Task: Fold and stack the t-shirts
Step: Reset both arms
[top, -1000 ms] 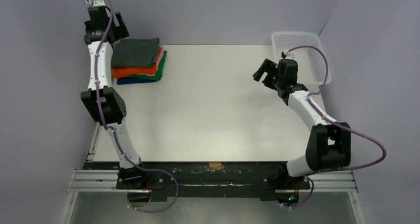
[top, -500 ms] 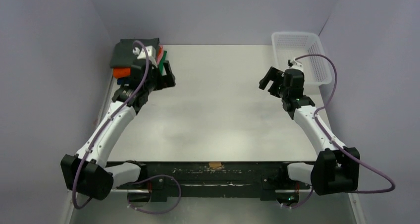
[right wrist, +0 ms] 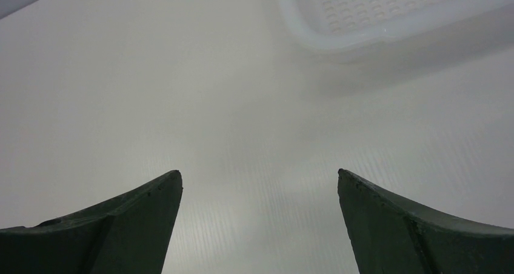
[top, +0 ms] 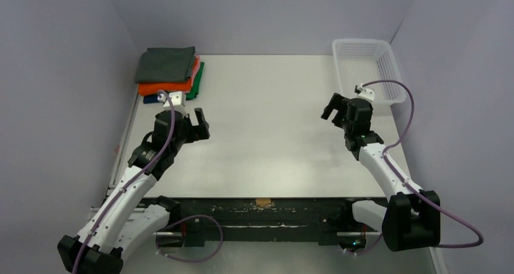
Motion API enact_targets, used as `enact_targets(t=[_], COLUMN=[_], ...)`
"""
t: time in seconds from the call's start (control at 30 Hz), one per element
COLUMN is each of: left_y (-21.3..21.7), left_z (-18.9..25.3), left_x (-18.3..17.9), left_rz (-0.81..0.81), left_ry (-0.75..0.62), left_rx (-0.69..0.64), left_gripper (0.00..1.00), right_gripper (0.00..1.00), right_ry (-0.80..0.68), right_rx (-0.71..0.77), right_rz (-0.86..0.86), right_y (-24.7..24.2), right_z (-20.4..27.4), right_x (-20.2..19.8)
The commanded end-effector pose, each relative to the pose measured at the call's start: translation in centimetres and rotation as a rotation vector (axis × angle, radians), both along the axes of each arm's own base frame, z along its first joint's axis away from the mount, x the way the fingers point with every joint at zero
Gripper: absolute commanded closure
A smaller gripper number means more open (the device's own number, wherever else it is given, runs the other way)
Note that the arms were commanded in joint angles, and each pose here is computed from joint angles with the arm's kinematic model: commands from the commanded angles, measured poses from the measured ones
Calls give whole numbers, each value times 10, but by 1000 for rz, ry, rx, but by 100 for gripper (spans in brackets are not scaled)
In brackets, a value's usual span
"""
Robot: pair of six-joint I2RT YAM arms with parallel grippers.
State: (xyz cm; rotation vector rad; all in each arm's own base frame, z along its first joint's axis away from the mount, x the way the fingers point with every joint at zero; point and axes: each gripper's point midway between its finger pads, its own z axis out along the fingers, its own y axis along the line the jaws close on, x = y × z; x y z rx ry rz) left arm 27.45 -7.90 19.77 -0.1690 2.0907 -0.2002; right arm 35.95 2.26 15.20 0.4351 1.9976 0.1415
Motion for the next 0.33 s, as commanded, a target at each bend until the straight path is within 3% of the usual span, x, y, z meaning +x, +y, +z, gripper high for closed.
enact_targets(t=[0.0, 0.3], left_y=[10, 21], left_z=[7, 5], left_x=[-2, -6], left_rz=[33, 89], left_ry=[-64, -62], left_rx=[10, 23], left_gripper=[0, 0], right_gripper=[1, 1], right_ry=[-127, -171], right_rx=[-50, -48], right_rz=[-36, -16], right_y=[-11, -8], right_z=[23, 31], right_x=[9, 6])
